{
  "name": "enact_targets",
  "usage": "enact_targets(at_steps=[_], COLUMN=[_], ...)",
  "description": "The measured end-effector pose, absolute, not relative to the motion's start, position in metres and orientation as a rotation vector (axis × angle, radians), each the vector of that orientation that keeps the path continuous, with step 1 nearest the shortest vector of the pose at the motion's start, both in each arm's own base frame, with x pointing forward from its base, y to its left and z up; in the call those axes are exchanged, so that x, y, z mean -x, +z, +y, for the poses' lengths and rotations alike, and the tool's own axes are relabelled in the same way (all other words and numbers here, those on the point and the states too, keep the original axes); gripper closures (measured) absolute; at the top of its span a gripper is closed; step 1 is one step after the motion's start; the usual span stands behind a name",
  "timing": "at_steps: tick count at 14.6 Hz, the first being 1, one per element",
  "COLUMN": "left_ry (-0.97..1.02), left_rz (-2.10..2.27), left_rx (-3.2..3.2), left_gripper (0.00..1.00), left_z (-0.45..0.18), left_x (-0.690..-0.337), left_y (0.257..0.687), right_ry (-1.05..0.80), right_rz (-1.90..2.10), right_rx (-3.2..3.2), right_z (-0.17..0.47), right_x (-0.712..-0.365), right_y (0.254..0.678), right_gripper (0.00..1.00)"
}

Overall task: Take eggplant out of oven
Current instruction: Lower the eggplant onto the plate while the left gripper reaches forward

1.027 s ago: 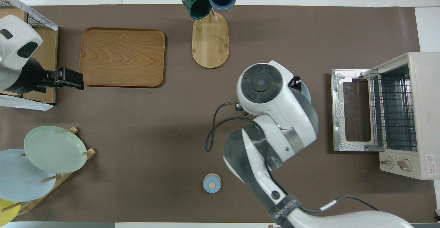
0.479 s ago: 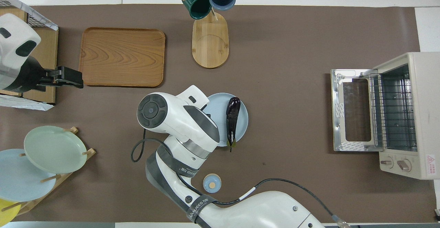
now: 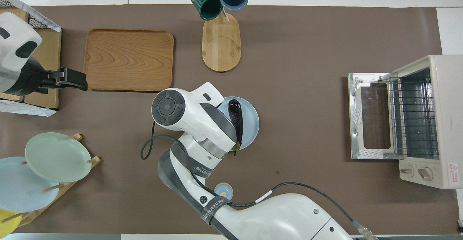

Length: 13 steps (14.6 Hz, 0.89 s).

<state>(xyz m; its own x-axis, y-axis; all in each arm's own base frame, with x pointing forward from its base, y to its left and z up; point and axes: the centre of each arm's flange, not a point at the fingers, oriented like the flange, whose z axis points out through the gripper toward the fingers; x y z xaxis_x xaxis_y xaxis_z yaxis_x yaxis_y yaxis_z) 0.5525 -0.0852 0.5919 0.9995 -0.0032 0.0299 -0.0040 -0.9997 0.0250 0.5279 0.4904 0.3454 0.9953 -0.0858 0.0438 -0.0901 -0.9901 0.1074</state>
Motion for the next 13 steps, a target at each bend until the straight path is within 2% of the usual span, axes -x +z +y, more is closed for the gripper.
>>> enact_targets(at_steps=[2,6,7,9,10,11,12,13], left_ry=[0.059,0.058,0.056,0.052,0.047,0.042,0.041,0.041], left_rz=[-0.006,-0.025,-0.039,-0.083,-0.097,-0.106,-0.106,-0.098], left_rx=[-3.115,-3.114,-3.112,-3.098,-3.091,-3.085,-3.079,-3.073], left_gripper=[0.00,0.00,0.00,0.00,0.00,0.00,0.00,0.00], left_z=[-0.085,-0.092,-0.098,-0.119,-0.134,-0.153,-0.177,-0.205], left_x=[-0.553,-0.554,-0.554,-0.553,-0.552,-0.552,-0.552,-0.551], left_y=[0.593,0.589,0.587,0.578,0.570,0.559,0.547,0.533], right_ry=[0.032,-0.044,-0.073,-0.138,-0.168,-0.195,-0.217,-0.235], right_rz=[-0.069,0.043,0.067,0.092,0.111,0.134,0.150,0.161], right_rx=[-3.010,-2.983,-2.972,-2.937,-2.909,-2.870,-2.834,-2.809], right_z=[0.469,0.386,0.360,0.309,0.287,0.267,0.249,0.231], right_x=[-0.541,-0.579,-0.587,-0.596,-0.596,-0.593,-0.591,-0.589], right_y=[0.365,0.414,0.419,0.416,0.409,0.399,0.389,0.379], right_gripper=[0.51,0.54,0.59,0.82,0.82,0.86,0.96,0.97])
